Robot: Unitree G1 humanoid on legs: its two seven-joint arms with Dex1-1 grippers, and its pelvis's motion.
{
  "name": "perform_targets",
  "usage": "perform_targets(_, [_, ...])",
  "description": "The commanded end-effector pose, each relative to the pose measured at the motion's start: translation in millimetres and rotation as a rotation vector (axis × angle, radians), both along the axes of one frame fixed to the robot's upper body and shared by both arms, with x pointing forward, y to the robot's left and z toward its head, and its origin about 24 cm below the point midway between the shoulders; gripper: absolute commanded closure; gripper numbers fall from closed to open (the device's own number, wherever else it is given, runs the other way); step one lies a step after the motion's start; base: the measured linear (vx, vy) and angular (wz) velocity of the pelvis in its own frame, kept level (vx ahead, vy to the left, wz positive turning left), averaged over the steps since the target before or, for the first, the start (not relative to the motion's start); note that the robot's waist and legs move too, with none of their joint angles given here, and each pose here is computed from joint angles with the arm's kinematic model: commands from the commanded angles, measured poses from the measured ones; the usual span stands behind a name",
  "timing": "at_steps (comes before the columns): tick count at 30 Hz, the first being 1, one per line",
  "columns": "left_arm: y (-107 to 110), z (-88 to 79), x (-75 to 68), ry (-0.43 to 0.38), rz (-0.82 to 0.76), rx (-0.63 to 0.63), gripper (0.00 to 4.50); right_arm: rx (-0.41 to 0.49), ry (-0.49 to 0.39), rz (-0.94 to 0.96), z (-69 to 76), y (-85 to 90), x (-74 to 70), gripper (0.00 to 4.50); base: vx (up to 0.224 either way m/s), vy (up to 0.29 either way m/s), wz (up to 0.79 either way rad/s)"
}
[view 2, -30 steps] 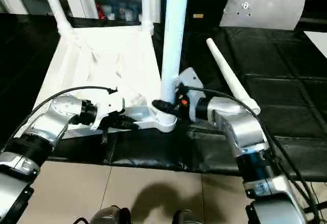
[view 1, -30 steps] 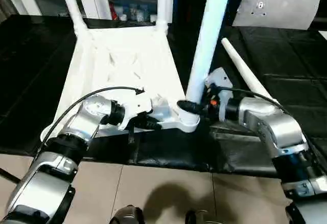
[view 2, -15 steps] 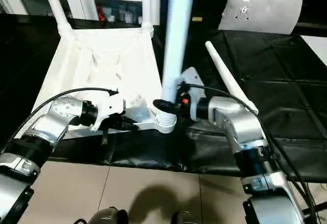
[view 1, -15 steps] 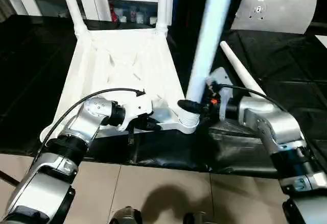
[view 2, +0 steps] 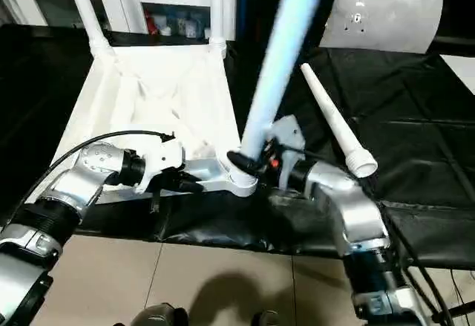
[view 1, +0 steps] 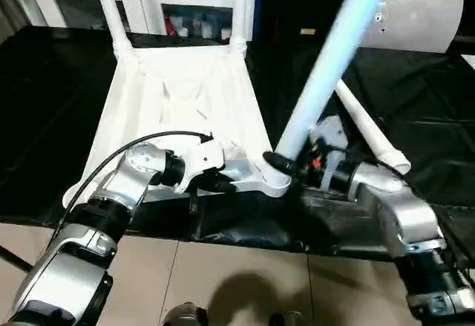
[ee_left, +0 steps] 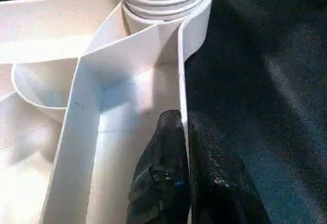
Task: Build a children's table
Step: Insert table leg to table base
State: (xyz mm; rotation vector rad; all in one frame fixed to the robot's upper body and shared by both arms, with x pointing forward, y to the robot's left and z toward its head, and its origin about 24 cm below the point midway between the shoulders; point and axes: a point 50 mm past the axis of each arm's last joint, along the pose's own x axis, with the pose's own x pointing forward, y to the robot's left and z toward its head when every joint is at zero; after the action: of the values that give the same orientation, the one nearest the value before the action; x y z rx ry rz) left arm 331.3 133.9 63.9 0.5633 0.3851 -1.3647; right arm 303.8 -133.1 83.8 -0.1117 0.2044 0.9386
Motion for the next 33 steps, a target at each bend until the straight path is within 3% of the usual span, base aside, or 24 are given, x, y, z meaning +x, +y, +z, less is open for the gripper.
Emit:
perform_targets(1, [-1,2.5,-0.5,-0.021,-0.034,0.021,4.5,-0.104,0.128,0.021,-29.4,-4.2,-8.8,2.59,0.0,0.0,0.0])
perform_targets(10, [-2,10.4,-3.4,-0.008,-0.113,0.011,4.5,-0.131,0.203,0.176,-41.4,6.7,-17.5,2.59,0.0,0.0,0.0])
perform_targets(19, [-2,33.4,13.7,-0.064,-0.101,0.015,4.5,-0.111,0.266,0.319,-44.4,25.7,-36.4,2.59,0.0,0.0,0.0])
perform_targets(29, [22,32.5,15.0,-0.064,0.027,0.026,4.5,-0.113,0.207,0.197,-41.4,29.3,-21.2,2.59,0.0,0.0,0.0])
perform_targets(33, [38,27.4,0.4,-0.044,0.177,-0.018,4.5,-0.107,0.167,0.088,-38.7,29.5,-10.9,2.59,0.0,0.0,0.0])
